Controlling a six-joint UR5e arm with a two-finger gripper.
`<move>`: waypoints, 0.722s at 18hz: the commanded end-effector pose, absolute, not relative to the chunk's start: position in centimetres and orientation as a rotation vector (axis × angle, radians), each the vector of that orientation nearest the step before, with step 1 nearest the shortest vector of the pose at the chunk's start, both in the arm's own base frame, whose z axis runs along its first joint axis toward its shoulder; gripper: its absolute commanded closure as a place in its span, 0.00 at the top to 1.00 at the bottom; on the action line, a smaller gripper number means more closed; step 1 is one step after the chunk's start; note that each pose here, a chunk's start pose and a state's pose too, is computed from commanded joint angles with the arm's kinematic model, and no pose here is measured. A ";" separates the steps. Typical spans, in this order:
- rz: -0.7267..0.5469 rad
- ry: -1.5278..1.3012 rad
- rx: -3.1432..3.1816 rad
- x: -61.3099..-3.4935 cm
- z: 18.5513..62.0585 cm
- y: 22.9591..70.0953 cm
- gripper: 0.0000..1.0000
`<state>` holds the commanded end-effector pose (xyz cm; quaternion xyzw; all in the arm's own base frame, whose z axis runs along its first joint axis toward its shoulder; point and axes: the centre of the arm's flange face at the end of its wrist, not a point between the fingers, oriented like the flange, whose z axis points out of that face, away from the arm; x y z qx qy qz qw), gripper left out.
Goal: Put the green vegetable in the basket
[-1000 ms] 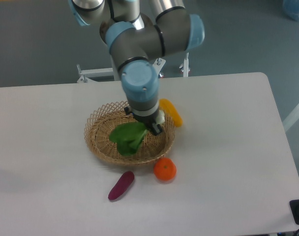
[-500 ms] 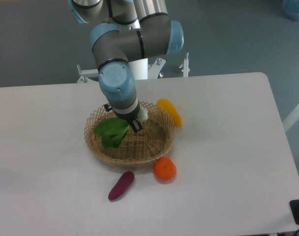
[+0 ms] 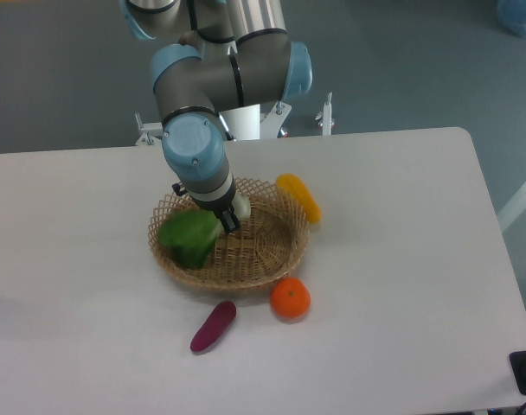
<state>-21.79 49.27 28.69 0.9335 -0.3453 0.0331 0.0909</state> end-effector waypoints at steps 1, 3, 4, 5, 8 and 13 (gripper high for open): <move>0.082 -1.019 2.783 -22.1 29.2 49.4 1.00; 0.023 -1.005 2.819 -23.1 31.6 50.0 1.00; 0.001 -0.985 2.833 -24.2 32.5 50.0 1.00; -0.023 -0.947 2.857 -25.6 33.2 49.7 1.00; -0.100 -0.818 2.933 -31.3 34.5 48.3 1.00; -0.182 -0.652 3.045 -41.2 36.4 46.9 1.00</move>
